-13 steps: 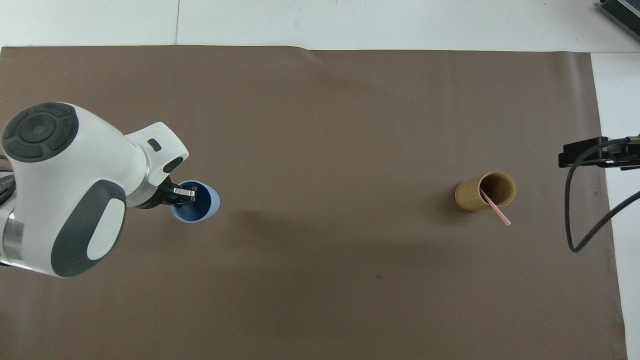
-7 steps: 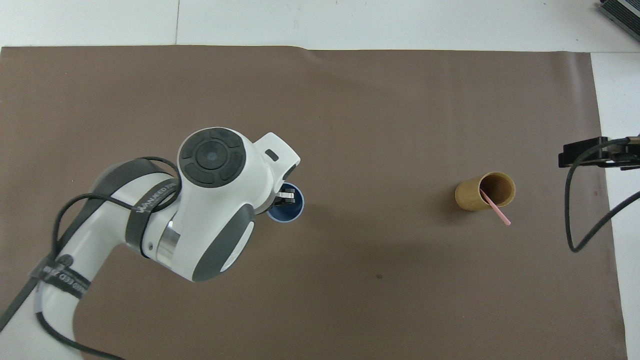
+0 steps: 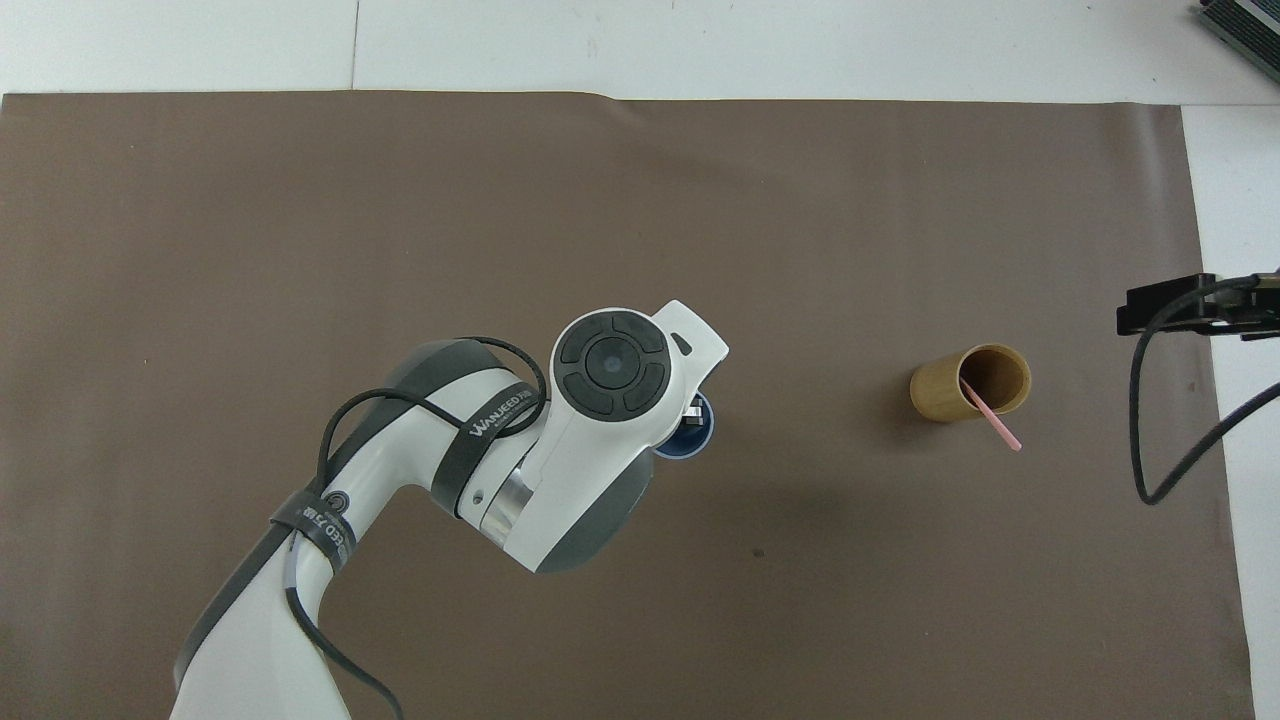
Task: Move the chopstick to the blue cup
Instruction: 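Slide the blue cup with the left gripper toward the tan tube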
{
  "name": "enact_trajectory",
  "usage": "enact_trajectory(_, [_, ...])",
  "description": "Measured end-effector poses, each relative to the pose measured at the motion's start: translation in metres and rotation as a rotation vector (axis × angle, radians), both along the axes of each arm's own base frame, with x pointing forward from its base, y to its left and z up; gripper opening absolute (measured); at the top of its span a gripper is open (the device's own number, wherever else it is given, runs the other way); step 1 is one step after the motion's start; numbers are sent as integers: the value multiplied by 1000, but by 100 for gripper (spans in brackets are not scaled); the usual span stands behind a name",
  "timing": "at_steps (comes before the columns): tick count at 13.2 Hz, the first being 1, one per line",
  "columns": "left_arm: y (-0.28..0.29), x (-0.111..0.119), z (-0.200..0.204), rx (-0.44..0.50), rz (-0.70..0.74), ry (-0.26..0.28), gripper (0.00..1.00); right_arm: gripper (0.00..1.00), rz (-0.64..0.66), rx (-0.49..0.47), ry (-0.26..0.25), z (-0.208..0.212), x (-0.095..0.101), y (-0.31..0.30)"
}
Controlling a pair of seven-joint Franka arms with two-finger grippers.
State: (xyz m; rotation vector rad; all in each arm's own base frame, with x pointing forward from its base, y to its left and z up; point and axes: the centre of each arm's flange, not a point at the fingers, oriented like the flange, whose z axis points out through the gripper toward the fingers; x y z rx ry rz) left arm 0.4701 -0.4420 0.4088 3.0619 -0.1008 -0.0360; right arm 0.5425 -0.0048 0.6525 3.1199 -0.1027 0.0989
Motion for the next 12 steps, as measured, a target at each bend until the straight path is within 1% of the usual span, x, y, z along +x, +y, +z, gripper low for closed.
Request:
enact_trajectory(3, [-14,-10,-14,26,-26,-3,5,100,0,0,0,0,0,0])
enact_trajectory(7, [-20,-13,-29,41,-36,8,5,100,0,0,0,0,0,0])
enact_trajectory(8, [-21,-15,-31,43,-40,10,11,100,0,0,0,0,0,0])
enact_trajectory(10, [-21,-14,-30,43,-40,8,35,100,0,0,0,0,0,0])
enact_trajectory(11, [-20,-12,-28,42,-35,4,46,100,0,0,0,0,0,0])
enact_trajectory(12, [-16,-7,-23,39,-25,-4,59,100,0,0,0,0,0,0])
